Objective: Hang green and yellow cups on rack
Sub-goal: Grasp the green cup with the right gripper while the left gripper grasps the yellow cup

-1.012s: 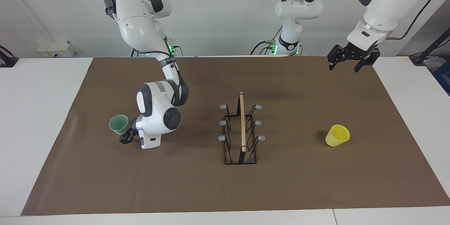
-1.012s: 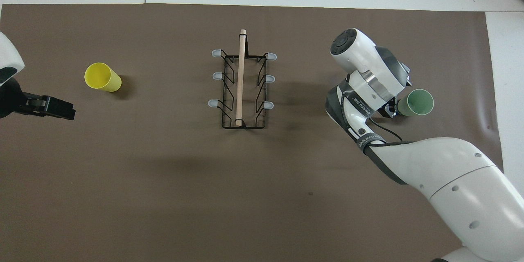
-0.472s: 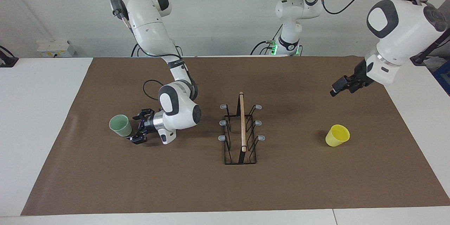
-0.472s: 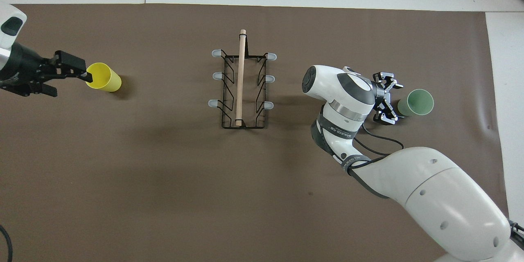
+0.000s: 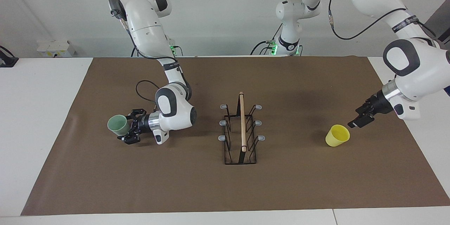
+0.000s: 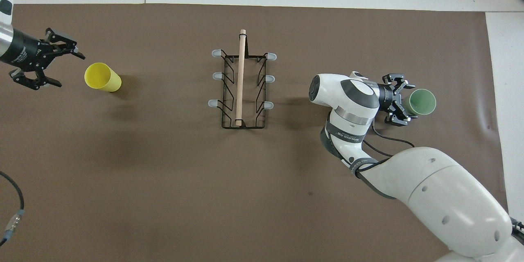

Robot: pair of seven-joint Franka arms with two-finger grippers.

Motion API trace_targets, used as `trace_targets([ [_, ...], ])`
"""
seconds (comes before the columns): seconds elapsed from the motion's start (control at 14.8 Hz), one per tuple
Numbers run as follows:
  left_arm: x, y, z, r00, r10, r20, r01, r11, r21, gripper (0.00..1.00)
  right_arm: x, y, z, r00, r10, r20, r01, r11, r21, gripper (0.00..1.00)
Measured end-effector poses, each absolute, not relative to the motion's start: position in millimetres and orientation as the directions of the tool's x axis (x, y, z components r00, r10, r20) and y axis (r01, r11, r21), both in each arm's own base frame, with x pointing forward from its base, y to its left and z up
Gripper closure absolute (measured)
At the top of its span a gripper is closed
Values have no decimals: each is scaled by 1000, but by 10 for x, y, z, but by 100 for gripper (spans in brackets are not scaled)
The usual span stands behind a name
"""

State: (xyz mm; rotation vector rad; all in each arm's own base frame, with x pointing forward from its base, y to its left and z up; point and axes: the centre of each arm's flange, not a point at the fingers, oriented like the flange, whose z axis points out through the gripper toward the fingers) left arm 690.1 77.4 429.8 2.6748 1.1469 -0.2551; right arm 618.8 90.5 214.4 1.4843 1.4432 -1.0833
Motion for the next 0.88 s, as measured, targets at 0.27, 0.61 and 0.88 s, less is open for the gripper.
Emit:
trace_targets([
  [0.27, 7203, 1246, 3771, 486, 835, -256, 874, -465, 141, 0, 6131, 803, 2077, -9, 299, -954, 999, -40, -22, 0],
  [0.61, 7228, 1792, 3223, 190, 898, -396, 971, -111, 212, 0, 6090, 673, 2032, 4, 273, -962, 999, -41, -7, 9],
  [0.88, 6971, 1630, 2779, 56, 870, -489, 988, 23, 153, 0, 6150, 717, 2192, 88, 286, -954, 995, -60, 73, 31],
])
